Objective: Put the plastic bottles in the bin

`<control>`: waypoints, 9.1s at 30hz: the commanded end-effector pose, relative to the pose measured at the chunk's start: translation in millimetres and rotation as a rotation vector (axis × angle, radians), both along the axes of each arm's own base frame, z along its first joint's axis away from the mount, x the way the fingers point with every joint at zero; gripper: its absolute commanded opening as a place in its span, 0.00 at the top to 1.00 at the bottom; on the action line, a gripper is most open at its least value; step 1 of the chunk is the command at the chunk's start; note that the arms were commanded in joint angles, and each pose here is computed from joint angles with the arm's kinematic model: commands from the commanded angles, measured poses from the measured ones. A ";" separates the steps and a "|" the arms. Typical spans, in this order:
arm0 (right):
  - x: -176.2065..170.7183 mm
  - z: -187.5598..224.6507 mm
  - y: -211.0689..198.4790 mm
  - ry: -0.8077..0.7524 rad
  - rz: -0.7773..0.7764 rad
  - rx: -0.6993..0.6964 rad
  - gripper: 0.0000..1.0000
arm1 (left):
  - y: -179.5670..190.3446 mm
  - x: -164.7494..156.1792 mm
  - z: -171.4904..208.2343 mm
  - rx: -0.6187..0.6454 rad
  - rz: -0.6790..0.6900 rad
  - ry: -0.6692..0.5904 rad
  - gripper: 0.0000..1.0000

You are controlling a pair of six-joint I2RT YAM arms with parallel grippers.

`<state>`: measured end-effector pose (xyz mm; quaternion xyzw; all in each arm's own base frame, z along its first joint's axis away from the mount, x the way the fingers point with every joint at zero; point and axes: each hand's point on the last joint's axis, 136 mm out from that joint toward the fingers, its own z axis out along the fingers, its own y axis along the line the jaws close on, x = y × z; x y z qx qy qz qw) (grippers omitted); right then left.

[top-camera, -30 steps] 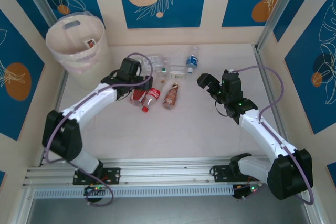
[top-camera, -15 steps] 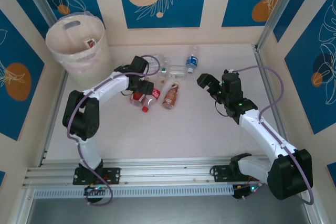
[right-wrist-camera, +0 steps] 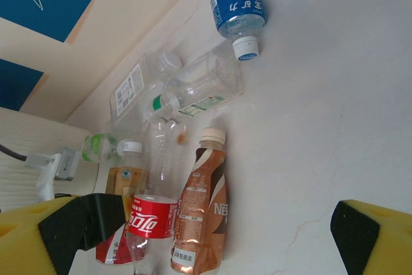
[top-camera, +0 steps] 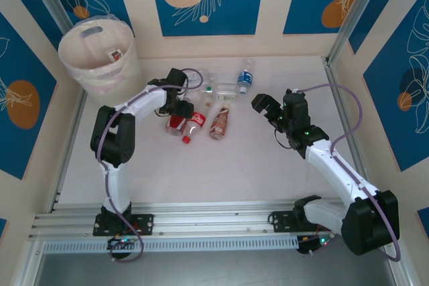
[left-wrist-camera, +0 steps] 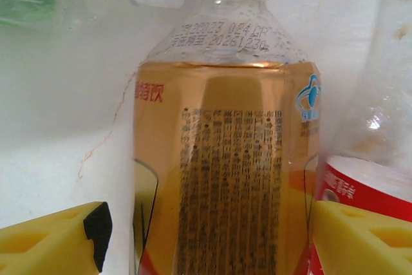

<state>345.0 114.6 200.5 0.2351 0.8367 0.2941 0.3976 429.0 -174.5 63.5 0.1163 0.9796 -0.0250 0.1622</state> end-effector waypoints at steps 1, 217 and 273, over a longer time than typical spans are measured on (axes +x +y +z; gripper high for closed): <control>2.4 3.9 -2.0 -0.009 -0.008 0.000 0.00 | -1.2 -5.2 -7.8 0.001 -0.030 0.046 0.16; -87.3 -26.8 172.1 -0.307 0.699 -0.383 0.56 | -74.5 -131.2 189.3 -1.196 -0.105 -0.254 0.00; 36.8 66.7 95.4 -0.414 0.335 -0.173 0.00 | 65.0 -49.6 397.4 -0.387 0.307 -1.318 1.00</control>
